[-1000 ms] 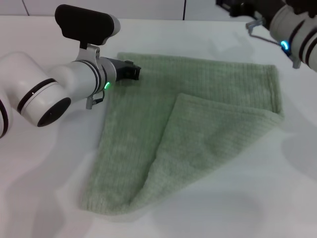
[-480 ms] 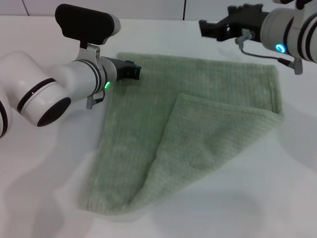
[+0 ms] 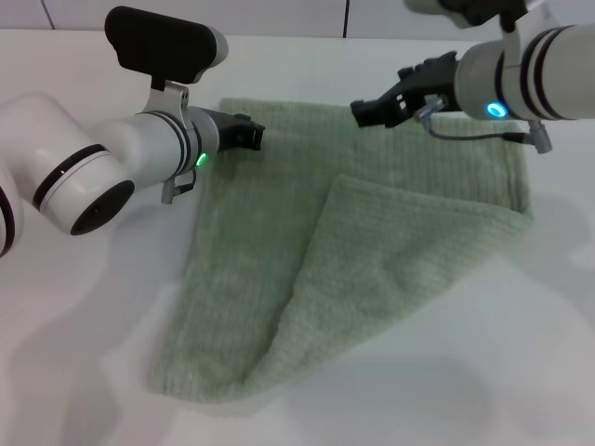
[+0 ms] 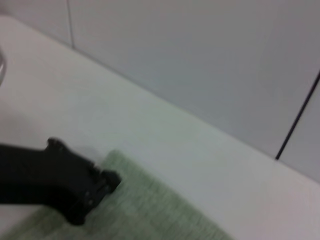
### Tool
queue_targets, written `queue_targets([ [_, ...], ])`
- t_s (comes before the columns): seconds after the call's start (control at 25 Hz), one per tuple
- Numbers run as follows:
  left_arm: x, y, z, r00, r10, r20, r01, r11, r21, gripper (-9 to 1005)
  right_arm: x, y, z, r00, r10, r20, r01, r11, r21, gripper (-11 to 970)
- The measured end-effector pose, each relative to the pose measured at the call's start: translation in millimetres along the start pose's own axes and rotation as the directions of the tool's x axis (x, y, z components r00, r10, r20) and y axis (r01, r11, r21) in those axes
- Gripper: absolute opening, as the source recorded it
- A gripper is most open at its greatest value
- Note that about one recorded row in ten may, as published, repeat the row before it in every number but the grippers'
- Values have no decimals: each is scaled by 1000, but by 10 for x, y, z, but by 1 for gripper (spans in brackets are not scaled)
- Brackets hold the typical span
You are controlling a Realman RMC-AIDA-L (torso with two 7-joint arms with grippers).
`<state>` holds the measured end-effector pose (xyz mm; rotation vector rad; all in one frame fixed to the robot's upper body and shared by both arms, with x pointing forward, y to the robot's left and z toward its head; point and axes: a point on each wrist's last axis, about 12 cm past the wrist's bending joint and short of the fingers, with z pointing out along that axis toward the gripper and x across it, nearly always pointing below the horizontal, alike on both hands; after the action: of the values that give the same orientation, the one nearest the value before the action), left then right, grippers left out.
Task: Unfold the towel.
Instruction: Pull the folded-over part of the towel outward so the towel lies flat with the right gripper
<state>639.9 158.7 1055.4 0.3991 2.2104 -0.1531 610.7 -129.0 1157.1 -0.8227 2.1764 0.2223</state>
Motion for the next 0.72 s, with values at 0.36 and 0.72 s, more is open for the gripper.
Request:
queue_targets([
  [0.36,-11,-13,-4,1000,2,5,-2,1000,5,-1,21,128,110,998,-15,-55,8,992,-124,761],
  [0.72,-7,-12,-4,1000,11,0,-11,1000,3,-1,78,169,186,993,-11,-117,-8,986,-166,759],
])
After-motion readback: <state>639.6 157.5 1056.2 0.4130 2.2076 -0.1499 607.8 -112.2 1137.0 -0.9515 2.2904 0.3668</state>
